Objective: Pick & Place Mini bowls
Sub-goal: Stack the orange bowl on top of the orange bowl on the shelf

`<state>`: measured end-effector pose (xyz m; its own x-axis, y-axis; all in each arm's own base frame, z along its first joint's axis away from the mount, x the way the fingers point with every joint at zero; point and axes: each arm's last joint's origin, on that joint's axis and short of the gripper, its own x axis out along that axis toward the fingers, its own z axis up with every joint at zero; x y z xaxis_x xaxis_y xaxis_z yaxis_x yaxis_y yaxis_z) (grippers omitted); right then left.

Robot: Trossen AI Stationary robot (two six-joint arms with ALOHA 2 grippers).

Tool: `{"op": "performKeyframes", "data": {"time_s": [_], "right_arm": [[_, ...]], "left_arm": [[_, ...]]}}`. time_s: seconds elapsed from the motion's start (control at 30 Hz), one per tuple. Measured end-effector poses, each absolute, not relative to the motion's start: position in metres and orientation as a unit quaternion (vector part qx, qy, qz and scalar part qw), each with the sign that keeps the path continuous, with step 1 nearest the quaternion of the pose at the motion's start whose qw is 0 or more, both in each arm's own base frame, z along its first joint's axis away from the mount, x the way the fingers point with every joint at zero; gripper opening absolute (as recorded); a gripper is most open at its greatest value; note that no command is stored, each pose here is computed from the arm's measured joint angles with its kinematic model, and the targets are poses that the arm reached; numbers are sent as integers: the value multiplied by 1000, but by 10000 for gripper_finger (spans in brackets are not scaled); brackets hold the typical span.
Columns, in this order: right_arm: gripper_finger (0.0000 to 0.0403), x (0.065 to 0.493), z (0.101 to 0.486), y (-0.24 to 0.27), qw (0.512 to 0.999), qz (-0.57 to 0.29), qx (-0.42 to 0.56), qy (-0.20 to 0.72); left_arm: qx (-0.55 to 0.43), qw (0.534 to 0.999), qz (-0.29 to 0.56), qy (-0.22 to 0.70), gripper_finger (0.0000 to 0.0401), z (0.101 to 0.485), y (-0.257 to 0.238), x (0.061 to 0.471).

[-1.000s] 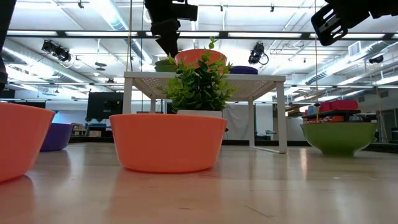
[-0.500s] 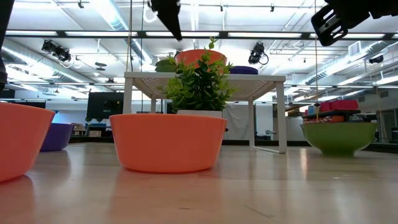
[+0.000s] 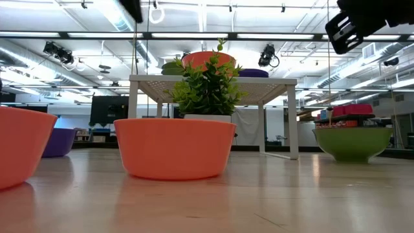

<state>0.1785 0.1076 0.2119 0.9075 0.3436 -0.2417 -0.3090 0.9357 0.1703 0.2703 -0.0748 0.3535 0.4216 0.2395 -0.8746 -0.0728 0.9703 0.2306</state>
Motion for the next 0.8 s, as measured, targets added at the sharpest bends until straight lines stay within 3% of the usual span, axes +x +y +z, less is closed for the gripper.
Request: {"op": "performKeyframes", "data": {"time_s": [0.27, 0.4, 0.57, 0.8], "right_arm": [[75, 180, 221, 108, 979, 175, 72, 81], [75, 180, 223, 108, 979, 175, 72, 71], [75, 181, 224, 108, 983, 157, 72, 65], [75, 181, 224, 107, 984, 151, 72, 66]], "left_arm": [[93, 926, -38, 364, 127, 264, -183, 273], [105, 944, -106, 295, 122, 226, -215, 285], [116, 939, -83, 313, 141, 195, -220, 307], [98, 913, -122, 377, 219, 169, -209, 330]]}}
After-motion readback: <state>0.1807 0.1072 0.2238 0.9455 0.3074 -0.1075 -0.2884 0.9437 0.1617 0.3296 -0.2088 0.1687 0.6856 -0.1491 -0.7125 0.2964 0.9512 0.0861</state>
